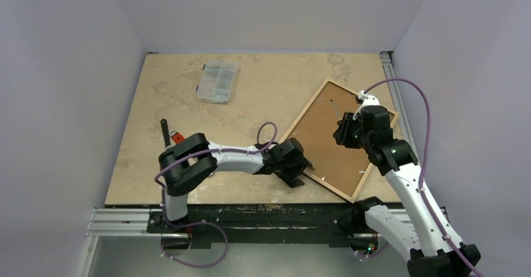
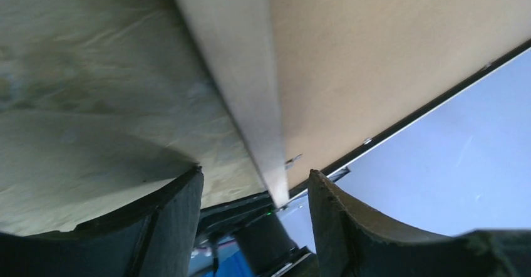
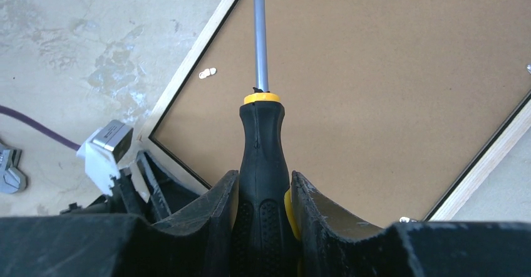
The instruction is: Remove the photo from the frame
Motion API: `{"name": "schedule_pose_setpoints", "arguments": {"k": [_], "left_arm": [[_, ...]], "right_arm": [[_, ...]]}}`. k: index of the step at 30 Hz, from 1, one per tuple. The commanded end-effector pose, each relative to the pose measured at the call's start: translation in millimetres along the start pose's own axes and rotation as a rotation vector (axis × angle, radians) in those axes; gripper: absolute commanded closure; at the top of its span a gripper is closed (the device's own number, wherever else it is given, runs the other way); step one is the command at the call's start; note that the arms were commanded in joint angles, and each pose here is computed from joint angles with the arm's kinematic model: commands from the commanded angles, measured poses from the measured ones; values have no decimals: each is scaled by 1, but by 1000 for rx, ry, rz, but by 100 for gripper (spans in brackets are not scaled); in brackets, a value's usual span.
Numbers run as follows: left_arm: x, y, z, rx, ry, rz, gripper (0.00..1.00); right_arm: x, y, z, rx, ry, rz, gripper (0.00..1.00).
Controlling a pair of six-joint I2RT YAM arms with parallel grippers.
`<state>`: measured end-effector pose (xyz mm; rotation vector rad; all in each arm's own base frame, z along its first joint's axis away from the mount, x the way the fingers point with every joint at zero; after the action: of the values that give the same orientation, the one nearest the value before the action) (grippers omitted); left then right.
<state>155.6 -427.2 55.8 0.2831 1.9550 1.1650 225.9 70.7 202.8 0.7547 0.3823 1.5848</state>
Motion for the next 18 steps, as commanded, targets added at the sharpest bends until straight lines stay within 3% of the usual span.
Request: {"name": "schedule_pose_setpoints", "arguments": {"k": [1, 3, 7, 11, 15, 18], "left_arm": [[-34, -12, 6, -73, 114, -94, 39], [-38, -19, 6, -76, 115, -93, 40], [-29, -23, 4, -90, 108, -67, 59], [-14, -22, 9, -102, 68, -30, 71], [-1, -20, 24, -133, -66, 42, 95], [2, -14, 59, -175, -167, 77, 100]], "right_arm": [[8, 5, 14, -73, 22, 37, 100], [7, 4, 14, -70, 22, 29, 100], [4, 4, 14, -69, 16, 8, 100], [5, 4, 14, -73, 16, 14, 100], [6, 4, 13, -68, 16, 26, 100], [8, 2, 12, -58, 24, 33, 100]]}}
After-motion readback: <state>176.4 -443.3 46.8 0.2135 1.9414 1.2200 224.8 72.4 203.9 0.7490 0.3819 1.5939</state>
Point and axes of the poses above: each gripper's point midway between its finger pads, its own y axis back along the fingers, its own x axis along the line the jaws close on, z = x × y, the point moved 2 cm from there along y, back along the fingers
